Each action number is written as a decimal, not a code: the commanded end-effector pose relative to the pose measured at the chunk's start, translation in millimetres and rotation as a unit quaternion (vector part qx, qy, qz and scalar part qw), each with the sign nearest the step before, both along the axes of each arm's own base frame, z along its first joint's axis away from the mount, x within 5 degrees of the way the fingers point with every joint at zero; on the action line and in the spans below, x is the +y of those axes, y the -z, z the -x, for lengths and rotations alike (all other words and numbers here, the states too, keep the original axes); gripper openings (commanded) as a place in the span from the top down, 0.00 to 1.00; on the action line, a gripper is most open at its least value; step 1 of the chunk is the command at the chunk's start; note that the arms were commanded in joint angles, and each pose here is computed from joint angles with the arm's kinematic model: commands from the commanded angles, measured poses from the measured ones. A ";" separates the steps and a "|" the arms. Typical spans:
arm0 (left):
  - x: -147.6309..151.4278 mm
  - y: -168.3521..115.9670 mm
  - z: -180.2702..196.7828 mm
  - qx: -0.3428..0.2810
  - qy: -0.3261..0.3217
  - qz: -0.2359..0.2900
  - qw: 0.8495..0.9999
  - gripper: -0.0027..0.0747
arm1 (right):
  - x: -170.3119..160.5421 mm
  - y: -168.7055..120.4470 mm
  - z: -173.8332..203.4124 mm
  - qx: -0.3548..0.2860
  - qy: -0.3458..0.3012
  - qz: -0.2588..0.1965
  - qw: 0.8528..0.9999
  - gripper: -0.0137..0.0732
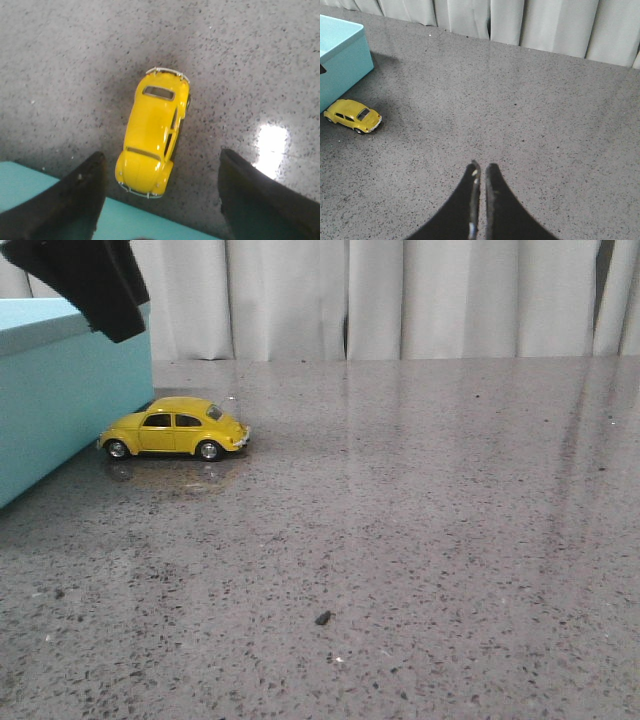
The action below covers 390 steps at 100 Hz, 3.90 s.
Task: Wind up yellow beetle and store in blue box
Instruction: 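Lower the left gripper over the car beside the blue box, then close the left gripper around the car body, then lift the car with the left gripper, lower it into the blue box, open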
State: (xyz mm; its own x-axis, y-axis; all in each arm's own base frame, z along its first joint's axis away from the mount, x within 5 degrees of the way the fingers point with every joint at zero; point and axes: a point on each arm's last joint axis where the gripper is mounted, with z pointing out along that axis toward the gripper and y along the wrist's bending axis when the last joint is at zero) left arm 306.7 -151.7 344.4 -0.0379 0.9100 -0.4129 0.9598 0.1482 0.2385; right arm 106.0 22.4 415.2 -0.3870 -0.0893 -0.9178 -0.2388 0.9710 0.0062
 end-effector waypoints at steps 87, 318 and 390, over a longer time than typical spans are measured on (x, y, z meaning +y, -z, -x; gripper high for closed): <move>-28.2 25.4 -29.6 -0.005 0.111 -0.011 0.994 0.39 | 4.4 -16.0 0.6 -0.067 -0.020 -0.007 0.998 0.90; 107.8 -114.0 -45.2 -0.066 -0.445 0.124 0.885 0.83 | 3.9 -20.3 -0.7 -0.091 -0.015 -0.012 0.996 0.90; 134.3 31.5 -87.0 0.074 -0.574 0.015 0.815 0.58 | 3.9 -20.1 -0.6 -0.090 -0.015 -0.011 0.996 0.90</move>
